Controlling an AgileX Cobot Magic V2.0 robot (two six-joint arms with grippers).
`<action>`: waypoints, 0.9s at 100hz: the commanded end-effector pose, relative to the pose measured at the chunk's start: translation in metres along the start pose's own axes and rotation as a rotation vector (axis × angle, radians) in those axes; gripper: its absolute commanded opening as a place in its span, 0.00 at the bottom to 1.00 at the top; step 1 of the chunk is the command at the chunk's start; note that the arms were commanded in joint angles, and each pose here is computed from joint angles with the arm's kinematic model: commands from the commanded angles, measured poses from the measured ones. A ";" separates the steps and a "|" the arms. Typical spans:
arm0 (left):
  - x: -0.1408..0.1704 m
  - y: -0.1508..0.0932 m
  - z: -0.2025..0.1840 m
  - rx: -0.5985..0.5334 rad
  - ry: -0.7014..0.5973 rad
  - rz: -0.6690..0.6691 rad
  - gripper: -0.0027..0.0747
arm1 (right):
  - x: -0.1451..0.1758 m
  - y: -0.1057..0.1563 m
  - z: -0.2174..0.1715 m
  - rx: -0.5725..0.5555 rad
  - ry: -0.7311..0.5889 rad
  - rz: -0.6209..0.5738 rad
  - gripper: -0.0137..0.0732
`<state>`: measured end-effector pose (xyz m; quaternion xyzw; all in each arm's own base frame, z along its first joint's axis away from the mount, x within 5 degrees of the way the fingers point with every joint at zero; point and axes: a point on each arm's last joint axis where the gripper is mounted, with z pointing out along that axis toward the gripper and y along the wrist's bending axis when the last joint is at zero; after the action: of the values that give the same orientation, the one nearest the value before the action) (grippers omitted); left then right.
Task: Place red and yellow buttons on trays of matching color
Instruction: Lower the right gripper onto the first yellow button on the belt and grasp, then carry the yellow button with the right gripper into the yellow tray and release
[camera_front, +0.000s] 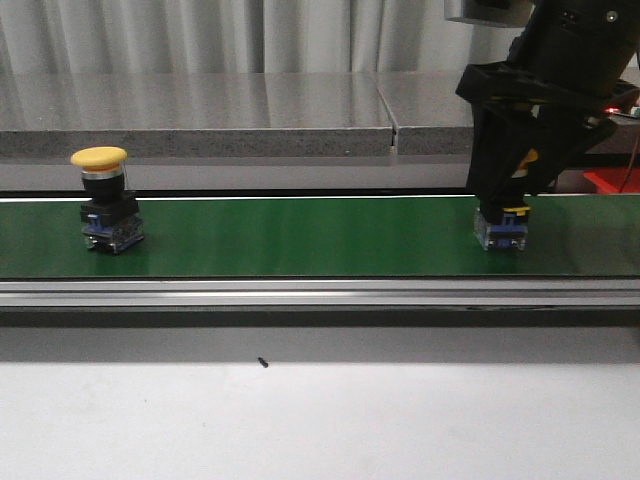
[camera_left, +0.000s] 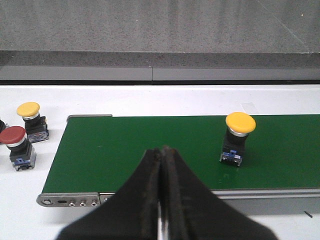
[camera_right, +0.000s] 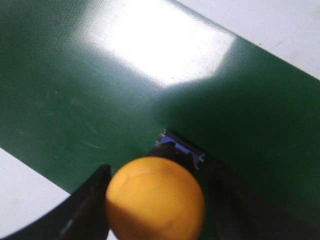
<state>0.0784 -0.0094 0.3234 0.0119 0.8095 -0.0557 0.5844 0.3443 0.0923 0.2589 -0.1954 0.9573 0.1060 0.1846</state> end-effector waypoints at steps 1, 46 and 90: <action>-0.014 -0.001 -0.003 0.008 -0.090 -0.012 0.01 | -0.009 0.003 -0.024 0.017 -0.087 -0.027 0.57; -0.014 -0.001 -0.003 0.008 -0.090 -0.012 0.01 | 0.005 -0.016 -0.076 0.062 -0.154 0.044 0.55; -0.014 -0.001 -0.003 0.008 -0.090 -0.012 0.01 | 0.055 -0.098 -0.134 0.217 -0.164 0.334 0.55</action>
<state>0.0784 -0.0094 0.3234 0.0119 0.8095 -0.0557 0.5844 0.3031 -0.0335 0.3231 -0.0351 0.9741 0.0622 0.2144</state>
